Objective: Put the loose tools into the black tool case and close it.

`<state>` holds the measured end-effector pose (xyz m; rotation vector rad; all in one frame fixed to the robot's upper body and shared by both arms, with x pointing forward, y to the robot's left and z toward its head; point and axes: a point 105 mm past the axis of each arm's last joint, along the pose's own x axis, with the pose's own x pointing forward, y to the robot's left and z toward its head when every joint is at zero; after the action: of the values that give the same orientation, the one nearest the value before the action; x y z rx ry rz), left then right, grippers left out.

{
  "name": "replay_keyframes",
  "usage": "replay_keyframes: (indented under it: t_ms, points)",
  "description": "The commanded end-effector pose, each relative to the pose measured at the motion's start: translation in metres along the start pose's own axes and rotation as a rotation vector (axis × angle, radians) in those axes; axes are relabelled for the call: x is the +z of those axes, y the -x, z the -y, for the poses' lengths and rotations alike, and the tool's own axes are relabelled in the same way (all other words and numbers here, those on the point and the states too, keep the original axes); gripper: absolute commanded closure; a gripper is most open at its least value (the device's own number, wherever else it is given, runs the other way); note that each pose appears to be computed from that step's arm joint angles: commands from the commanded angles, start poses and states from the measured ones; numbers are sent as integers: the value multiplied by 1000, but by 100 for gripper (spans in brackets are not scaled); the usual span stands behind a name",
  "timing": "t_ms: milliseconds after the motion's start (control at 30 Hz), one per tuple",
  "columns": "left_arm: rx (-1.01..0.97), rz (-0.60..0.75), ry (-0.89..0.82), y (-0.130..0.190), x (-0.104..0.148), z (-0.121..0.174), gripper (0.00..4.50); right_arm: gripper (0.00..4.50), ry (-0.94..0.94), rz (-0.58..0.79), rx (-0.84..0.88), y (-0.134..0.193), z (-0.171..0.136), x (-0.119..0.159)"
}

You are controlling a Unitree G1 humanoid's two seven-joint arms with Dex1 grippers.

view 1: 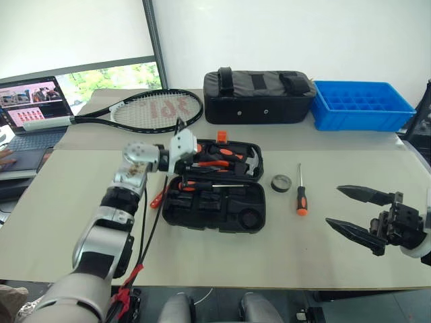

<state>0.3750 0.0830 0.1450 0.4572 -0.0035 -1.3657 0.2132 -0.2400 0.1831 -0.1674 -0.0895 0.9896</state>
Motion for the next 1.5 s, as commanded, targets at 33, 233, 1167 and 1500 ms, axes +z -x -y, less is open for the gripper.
replay_keyframes:
  t_ms: [33, 233, 1167, 1500]
  points:
    - [22, 26, 10, -4, 0, -1, 442, 0, 52, 14, 1, 1, 1, 10]
    - [38, -107, -10, -13, -31, 5, 448, 0, 54, 13, -1, 2, -1, 10]
    - [-13, 144, 3, 36, 46, 6, 265, 0, -8, -322, -474, -48, 62, -55]
    - [-197, 45, 86, 77, 70, 59, 5, 0, -214, -553, -677, -57, 64, -90]
